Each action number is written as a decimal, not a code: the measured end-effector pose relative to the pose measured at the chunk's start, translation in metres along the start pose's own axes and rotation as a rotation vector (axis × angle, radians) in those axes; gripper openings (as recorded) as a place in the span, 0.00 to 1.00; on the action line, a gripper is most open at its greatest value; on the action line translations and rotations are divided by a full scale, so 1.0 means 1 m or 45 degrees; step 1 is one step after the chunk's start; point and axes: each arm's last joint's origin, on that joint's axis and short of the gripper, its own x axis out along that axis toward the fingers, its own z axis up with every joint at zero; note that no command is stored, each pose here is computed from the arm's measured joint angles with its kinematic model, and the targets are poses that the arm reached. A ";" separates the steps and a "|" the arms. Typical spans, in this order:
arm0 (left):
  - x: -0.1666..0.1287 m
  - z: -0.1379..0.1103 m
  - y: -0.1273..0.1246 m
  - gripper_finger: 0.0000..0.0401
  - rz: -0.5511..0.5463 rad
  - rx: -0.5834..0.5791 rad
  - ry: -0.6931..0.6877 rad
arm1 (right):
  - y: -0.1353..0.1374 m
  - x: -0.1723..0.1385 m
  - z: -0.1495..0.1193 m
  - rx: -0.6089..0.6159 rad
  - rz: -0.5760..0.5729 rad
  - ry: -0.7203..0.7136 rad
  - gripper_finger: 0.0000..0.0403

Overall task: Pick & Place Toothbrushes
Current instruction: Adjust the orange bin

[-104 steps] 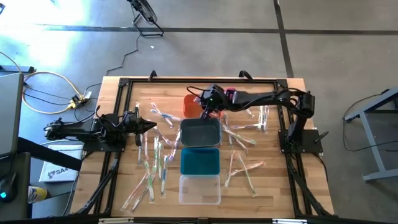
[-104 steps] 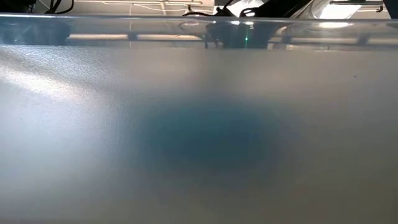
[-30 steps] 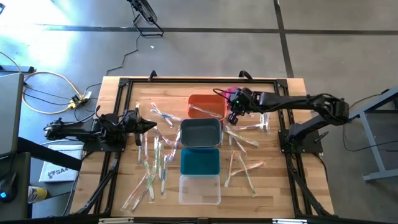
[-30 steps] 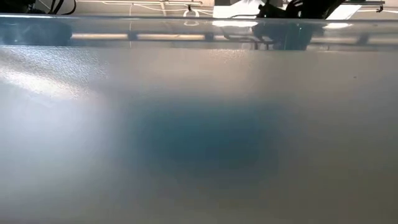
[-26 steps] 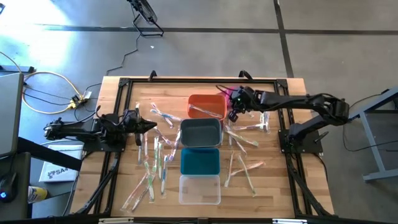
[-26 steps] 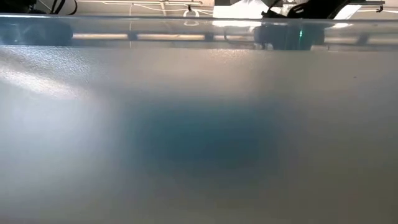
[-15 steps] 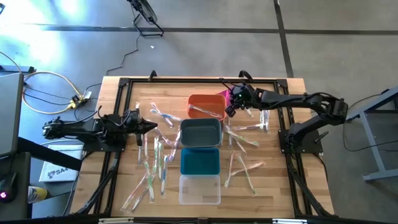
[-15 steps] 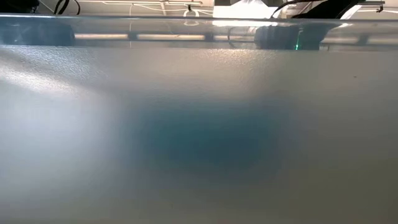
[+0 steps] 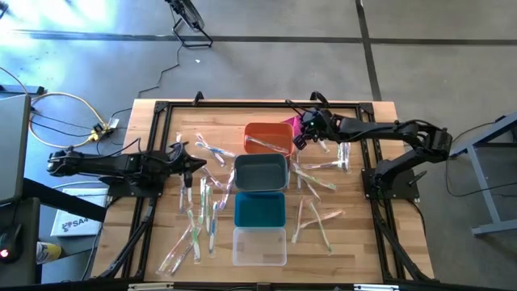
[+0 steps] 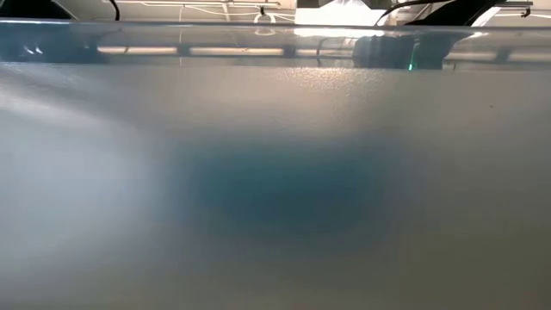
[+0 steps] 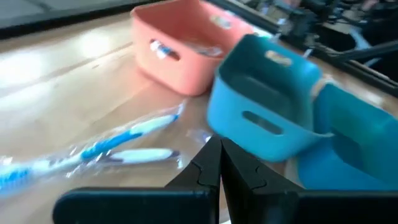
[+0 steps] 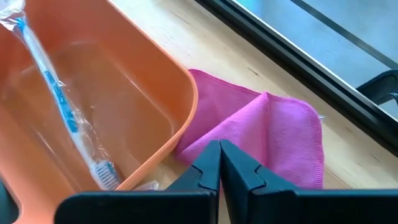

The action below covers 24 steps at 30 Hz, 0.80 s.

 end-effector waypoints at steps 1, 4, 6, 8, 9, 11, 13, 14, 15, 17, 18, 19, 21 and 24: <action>0.001 -0.001 0.000 0.01 0.021 -0.015 0.011 | 0.000 0.000 0.000 0.000 0.000 0.000 0.01; 0.005 -0.003 0.000 0.01 0.064 -0.038 0.036 | 0.000 0.000 0.000 0.000 0.000 0.000 0.01; 0.009 -0.002 -0.001 0.01 0.066 -0.043 0.030 | 0.000 0.000 0.000 0.000 0.000 0.000 0.01; 0.012 -0.001 -0.003 0.01 0.059 -0.042 0.018 | 0.000 0.000 0.000 0.000 0.000 0.000 0.01; 0.014 -0.001 -0.004 0.01 0.057 -0.040 0.015 | 0.000 0.000 0.000 0.000 0.000 0.000 0.01; 0.018 -0.001 -0.005 0.01 0.058 -0.030 0.017 | 0.000 0.000 0.000 0.000 0.000 0.000 0.01; 0.022 -0.002 -0.006 0.01 0.065 -0.023 0.031 | 0.000 0.000 0.000 0.000 0.001 0.001 0.01; 0.024 -0.003 -0.007 0.01 0.071 -0.020 0.041 | 0.000 0.000 0.000 0.000 0.000 0.000 0.01; 0.026 -0.004 -0.007 0.01 0.075 -0.017 0.050 | 0.000 0.000 0.000 0.000 0.000 0.000 0.01; 0.030 -0.005 -0.008 0.01 0.080 -0.020 0.059 | 0.000 0.000 0.000 0.000 0.000 0.000 0.01; 0.033 -0.006 -0.009 0.01 0.079 -0.021 0.060 | 0.000 0.000 0.000 0.000 0.000 0.000 0.01; 0.035 -0.006 -0.010 0.01 0.066 -0.024 0.056 | 0.000 0.000 0.000 0.000 0.000 0.000 0.01; 0.039 -0.006 -0.012 0.01 0.042 -0.032 0.049 | 0.000 0.000 0.000 0.000 0.000 0.000 0.01; 0.046 -0.008 -0.014 0.01 0.040 -0.030 0.058 | 0.000 0.000 0.000 0.001 0.002 0.000 0.01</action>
